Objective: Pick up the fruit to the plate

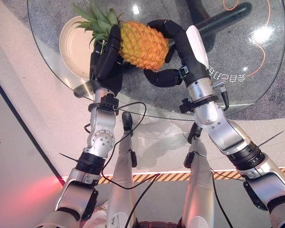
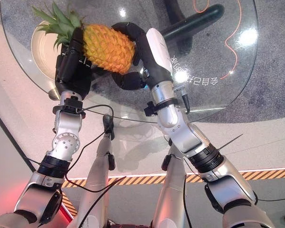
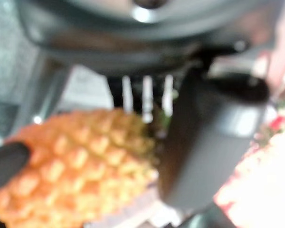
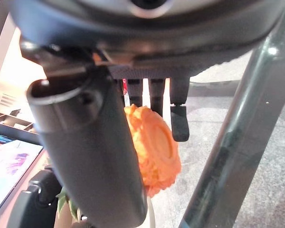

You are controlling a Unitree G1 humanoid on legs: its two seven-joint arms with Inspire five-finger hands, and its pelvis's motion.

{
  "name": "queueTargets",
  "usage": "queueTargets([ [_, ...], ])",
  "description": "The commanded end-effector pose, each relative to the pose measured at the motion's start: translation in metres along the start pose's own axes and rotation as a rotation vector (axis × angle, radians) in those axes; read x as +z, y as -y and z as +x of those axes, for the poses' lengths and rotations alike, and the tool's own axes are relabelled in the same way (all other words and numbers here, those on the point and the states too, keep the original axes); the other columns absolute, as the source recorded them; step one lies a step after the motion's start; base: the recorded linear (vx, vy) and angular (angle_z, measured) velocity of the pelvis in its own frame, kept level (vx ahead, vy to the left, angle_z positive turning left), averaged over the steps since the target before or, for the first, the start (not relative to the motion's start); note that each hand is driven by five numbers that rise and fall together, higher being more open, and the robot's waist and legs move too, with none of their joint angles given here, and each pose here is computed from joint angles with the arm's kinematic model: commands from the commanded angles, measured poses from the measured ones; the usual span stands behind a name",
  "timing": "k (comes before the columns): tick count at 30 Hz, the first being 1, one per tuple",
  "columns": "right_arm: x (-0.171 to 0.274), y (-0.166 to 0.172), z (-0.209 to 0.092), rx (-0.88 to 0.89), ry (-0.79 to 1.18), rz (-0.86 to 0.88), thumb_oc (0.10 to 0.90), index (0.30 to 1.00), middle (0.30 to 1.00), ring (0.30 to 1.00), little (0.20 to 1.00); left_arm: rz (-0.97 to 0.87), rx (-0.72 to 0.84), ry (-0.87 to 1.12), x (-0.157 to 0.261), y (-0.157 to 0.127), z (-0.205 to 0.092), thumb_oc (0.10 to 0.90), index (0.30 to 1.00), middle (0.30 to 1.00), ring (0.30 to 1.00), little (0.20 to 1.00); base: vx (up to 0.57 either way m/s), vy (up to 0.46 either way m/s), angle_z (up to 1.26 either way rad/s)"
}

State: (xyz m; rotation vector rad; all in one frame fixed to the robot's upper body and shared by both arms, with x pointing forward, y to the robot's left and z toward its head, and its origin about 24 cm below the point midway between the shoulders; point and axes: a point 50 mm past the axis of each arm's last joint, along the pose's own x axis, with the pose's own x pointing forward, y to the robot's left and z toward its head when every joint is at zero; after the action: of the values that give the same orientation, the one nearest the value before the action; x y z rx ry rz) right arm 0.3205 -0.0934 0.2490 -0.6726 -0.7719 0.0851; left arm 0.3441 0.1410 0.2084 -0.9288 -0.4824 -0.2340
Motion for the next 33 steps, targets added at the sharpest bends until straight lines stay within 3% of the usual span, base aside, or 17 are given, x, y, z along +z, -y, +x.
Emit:
queueTargets([
  [1, 0.085, 0.023, 0.013, -0.107, 0.426, 0.102, 0.331, 0.498, 0.498, 0.498, 0.431, -0.032, -0.334, 0.115, 0.015, 0.064, 0.009, 0.1, 0.3, 0.3, 0.3, 0.2, 0.0, 0.0, 0.0],
  [2, 0.085, 0.023, 0.014, -0.11, 0.423, 0.104, 0.536, 0.674, 0.674, 0.674, 0.636, -0.031, -0.335, 0.115, 0.015, 0.064, 0.009, 0.1, 0.3, 0.3, 0.3, 0.2, 0.0, 0.0, 0.0],
  [3, 0.084, 0.023, 0.014, -0.114, 0.418, 0.104, 0.8, 0.9, 0.9, 0.9, 0.9, -0.028, -0.336, 0.116, 0.015, 0.064, 0.009, 0.1, 0.3, 0.3, 0.3, 0.2, 0.0, 0.0, 0.0],
  [33, 0.08, 0.027, 0.013, -0.146, 0.404, 0.105, 0.8, 0.9, 0.9, 0.9, 0.9, 0.062, -0.27, 0.26, 0.034, 0.059, 0.011, 0.1, 0.3, 0.3, 0.3, 0.2, 0.0, 0.0, 0.0],
])
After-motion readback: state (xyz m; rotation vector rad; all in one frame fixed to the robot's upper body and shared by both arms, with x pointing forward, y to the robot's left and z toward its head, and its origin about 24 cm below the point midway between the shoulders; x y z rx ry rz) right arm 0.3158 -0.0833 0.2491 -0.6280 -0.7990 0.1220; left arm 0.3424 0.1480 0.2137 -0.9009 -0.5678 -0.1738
